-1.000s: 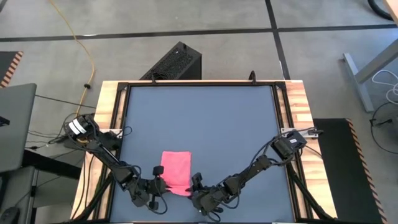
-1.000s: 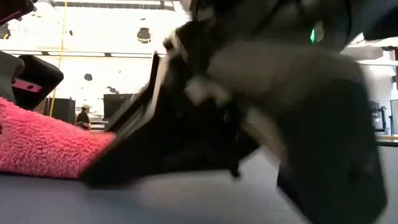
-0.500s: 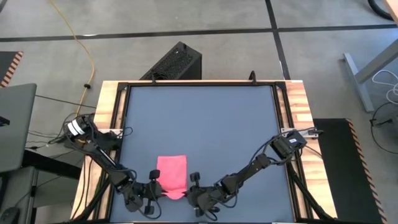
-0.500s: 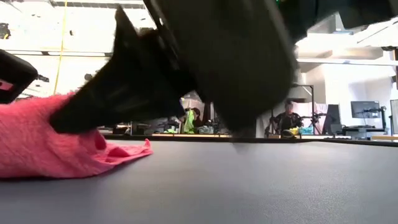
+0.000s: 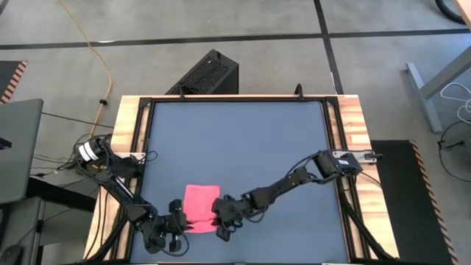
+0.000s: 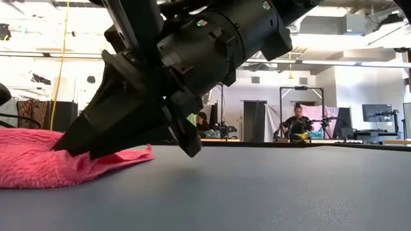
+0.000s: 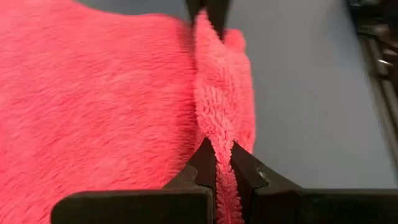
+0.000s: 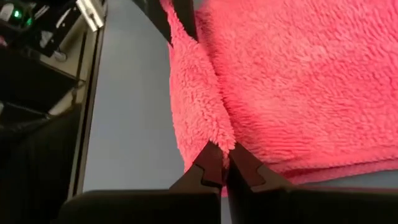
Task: Roll towel into tight, uniform cylinder
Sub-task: Roll the red towel
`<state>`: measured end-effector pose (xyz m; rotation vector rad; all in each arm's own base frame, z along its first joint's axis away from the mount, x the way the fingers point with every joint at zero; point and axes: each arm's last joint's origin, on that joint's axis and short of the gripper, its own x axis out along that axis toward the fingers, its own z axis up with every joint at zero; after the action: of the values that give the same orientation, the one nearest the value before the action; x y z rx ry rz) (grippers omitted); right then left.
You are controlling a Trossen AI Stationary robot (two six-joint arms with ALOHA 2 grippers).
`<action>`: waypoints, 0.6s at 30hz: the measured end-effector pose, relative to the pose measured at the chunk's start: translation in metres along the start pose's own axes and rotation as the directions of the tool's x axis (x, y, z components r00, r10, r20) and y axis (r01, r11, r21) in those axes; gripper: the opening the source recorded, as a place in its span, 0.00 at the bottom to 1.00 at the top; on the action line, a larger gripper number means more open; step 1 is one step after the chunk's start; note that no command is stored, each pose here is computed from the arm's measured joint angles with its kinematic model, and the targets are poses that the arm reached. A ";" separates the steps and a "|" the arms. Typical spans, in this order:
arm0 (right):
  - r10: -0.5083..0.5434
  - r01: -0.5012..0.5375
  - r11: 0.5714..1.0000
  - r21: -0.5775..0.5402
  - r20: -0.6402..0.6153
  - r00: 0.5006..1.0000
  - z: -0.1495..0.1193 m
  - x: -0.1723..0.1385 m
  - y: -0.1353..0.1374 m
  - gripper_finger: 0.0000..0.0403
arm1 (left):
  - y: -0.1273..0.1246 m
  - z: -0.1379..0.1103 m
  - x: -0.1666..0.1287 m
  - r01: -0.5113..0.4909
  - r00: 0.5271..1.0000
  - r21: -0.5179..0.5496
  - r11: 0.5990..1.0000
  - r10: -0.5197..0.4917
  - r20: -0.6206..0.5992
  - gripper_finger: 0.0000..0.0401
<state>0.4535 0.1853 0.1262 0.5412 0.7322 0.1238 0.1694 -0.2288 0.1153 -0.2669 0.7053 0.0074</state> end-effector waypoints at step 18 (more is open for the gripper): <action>-0.067 0.071 0.989 0.128 -0.036 0.997 -0.009 0.000 0.000 0.05 | 0.005 0.010 0.004 -0.037 0.999 0.214 0.976 0.039 -0.006 0.27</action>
<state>0.4473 0.1890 0.1209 0.6374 0.7927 0.0210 0.1787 -0.2221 0.1188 -0.0471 0.7146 -0.0335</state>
